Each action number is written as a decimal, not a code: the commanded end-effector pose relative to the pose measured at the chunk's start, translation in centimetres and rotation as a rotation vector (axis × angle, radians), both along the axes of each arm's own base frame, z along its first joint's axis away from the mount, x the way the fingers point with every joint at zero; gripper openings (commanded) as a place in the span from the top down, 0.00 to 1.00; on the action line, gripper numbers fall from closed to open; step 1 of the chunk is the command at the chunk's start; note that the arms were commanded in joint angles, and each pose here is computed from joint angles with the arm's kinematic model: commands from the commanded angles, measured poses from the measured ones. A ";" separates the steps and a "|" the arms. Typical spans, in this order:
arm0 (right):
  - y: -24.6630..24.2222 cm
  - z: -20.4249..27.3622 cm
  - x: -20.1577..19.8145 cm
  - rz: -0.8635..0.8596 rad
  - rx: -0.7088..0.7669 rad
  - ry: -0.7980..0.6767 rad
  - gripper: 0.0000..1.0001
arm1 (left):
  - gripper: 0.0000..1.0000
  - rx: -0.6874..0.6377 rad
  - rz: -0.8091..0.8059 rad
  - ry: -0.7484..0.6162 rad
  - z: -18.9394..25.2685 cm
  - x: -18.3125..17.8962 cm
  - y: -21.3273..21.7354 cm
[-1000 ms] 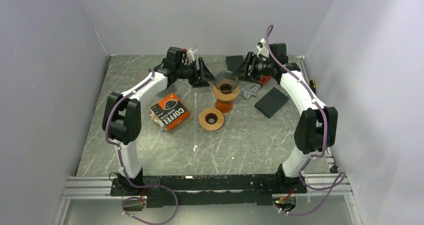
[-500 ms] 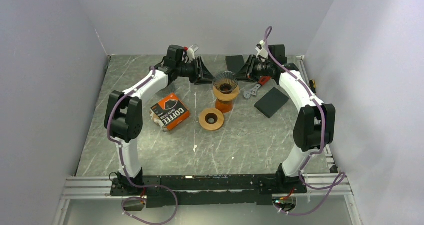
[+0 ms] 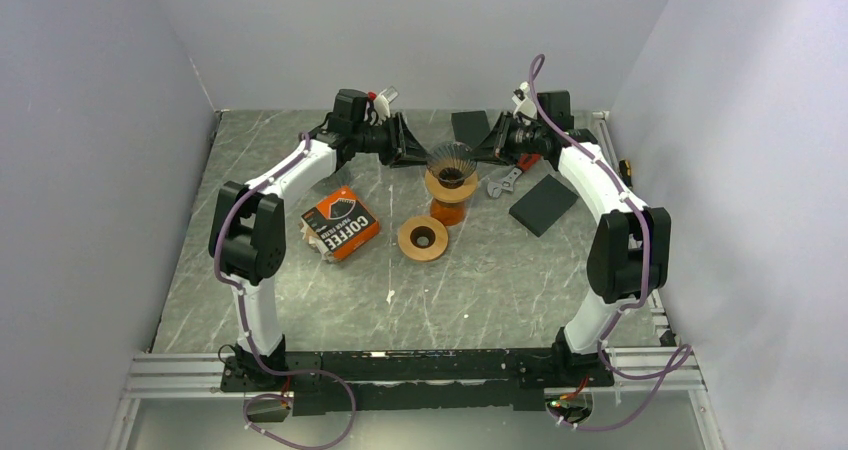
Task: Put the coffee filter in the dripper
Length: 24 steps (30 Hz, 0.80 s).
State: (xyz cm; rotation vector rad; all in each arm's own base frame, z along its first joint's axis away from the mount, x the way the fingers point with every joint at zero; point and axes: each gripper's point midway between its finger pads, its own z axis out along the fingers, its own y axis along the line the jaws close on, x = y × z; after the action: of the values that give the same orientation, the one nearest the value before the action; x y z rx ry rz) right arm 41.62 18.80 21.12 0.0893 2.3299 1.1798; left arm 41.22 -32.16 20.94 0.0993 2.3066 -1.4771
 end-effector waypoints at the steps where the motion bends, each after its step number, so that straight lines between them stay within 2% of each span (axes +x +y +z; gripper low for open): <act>1: -0.5 -1.2 0.1 -0.019 -0.025 0.007 0.88 | 0.62 -0.021 -0.027 -0.025 1.0 0.1 -0.5; 11: -0.9 -0.2 -0.2 -0.030 -0.049 -0.030 0.84 | 0.60 -0.021 -0.035 -0.029 1.2 -0.1 -0.8; 13: -0.6 0.4 -0.4 -0.017 -0.028 -0.034 0.75 | 0.55 -0.025 -0.033 -0.029 1.4 -0.1 -0.8; 16: -0.3 1.3 -0.6 -0.007 -0.003 -0.043 0.67 | 0.53 -0.032 -0.030 -0.037 1.8 0.0 -0.8; 20: -0.4 2.7 -0.7 -0.012 0.003 -0.073 0.59 | 0.47 -0.044 -0.034 -0.064 2.8 -0.1 -0.8; 24: -0.5 4.6 -0.9 -0.022 0.009 -0.125 0.53 | 0.38 -0.055 -0.024 -0.154 5.1 -0.4 -0.5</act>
State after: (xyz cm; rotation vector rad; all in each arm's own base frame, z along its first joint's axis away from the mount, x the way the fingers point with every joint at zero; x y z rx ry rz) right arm 41.14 18.52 21.40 0.0967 2.3249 1.1614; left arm 41.12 -32.45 21.22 0.1164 2.2951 -1.4858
